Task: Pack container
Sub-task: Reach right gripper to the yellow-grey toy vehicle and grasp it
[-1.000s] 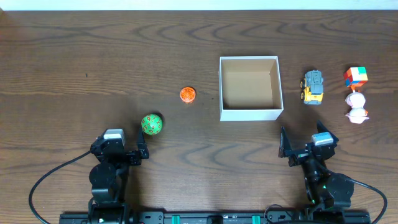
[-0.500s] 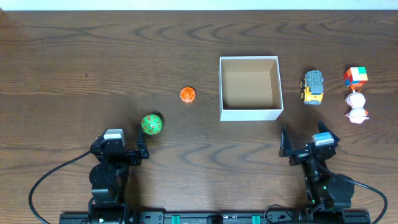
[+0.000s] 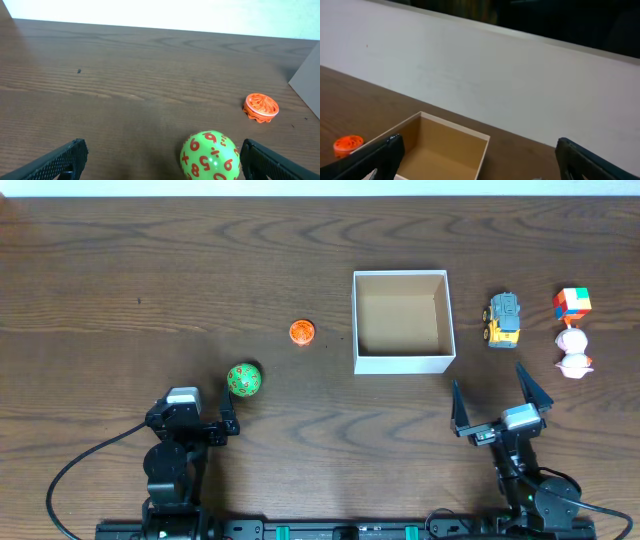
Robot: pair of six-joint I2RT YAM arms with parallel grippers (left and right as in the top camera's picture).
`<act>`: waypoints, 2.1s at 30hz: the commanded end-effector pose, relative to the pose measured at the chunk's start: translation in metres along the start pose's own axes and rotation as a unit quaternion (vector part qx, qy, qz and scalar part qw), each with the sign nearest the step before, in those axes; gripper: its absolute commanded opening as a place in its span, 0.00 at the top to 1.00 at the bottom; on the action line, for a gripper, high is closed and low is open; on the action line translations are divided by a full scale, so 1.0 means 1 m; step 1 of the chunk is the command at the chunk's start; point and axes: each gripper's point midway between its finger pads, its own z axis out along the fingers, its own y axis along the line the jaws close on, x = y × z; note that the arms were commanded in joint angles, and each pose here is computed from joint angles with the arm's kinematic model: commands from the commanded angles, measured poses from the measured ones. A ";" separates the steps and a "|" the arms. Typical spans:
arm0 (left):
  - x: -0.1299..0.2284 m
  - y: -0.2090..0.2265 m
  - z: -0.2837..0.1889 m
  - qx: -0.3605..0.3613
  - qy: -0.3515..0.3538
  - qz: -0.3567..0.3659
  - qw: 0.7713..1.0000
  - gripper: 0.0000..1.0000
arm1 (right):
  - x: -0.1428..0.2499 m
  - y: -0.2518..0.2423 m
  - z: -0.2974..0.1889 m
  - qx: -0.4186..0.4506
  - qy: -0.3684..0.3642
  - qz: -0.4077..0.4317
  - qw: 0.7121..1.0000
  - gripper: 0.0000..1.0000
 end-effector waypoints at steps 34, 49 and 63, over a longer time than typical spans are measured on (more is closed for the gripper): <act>0.017 0.003 0.001 -0.006 0.027 -0.005 1.000 0.02 | 0.094 -0.144 0.137 0.146 0.498 0.205 0.830 0.01; 0.017 0.003 0.001 -0.006 0.027 -0.005 1.000 0.02 | 0.136 -0.181 0.123 0.238 0.554 0.175 0.778 0.01; 0.017 0.003 0.001 -0.006 0.027 -0.005 1.000 0.02 | 0.216 -0.134 0.124 0.087 0.627 0.180 0.753 0.01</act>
